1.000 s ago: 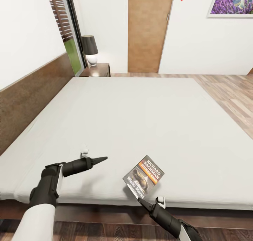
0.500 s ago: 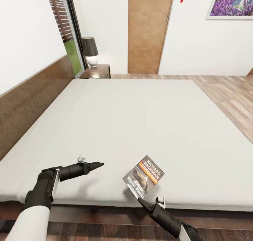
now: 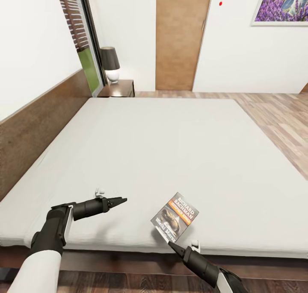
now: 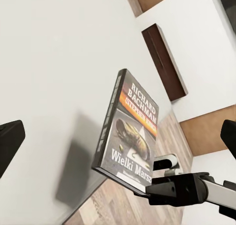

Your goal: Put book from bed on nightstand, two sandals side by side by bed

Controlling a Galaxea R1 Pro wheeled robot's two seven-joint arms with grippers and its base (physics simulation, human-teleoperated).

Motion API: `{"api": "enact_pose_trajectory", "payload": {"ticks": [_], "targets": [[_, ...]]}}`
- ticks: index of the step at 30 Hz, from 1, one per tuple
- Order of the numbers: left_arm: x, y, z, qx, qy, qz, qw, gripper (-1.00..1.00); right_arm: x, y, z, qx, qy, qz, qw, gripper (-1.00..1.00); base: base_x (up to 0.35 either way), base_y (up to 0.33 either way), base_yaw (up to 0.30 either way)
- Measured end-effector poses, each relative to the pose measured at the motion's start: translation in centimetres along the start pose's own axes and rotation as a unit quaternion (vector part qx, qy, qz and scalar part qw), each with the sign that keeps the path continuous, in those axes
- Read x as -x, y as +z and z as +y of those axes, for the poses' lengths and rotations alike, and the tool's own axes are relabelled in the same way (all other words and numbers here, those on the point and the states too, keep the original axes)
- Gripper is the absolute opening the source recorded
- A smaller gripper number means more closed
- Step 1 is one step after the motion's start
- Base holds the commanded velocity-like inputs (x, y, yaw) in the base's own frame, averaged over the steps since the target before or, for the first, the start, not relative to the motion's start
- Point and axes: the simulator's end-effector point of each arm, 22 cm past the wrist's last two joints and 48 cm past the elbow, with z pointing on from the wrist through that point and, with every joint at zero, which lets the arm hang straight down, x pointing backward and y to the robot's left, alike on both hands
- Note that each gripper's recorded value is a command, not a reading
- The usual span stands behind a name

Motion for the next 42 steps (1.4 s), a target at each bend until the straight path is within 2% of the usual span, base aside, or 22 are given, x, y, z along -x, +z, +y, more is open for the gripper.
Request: {"api": "enact_pose_trajectory", "payload": {"ticks": [31,42], "targets": [[3.0,-1.3,-4.3,0.000,-0.001,0.000,1.0000,1.00,0.5,-0.8,5.4,0.003,0.001,-0.001,1.0000,-1.00,0.000,0.000,0.000],[2.8,-1.3,-4.2,0.000,-0.003,0.001,1.0000,1.00,0.6,-0.8,5.4,0.003,0.002,-0.003,1.0000,-1.00,0.000,0.000,0.000]]}}
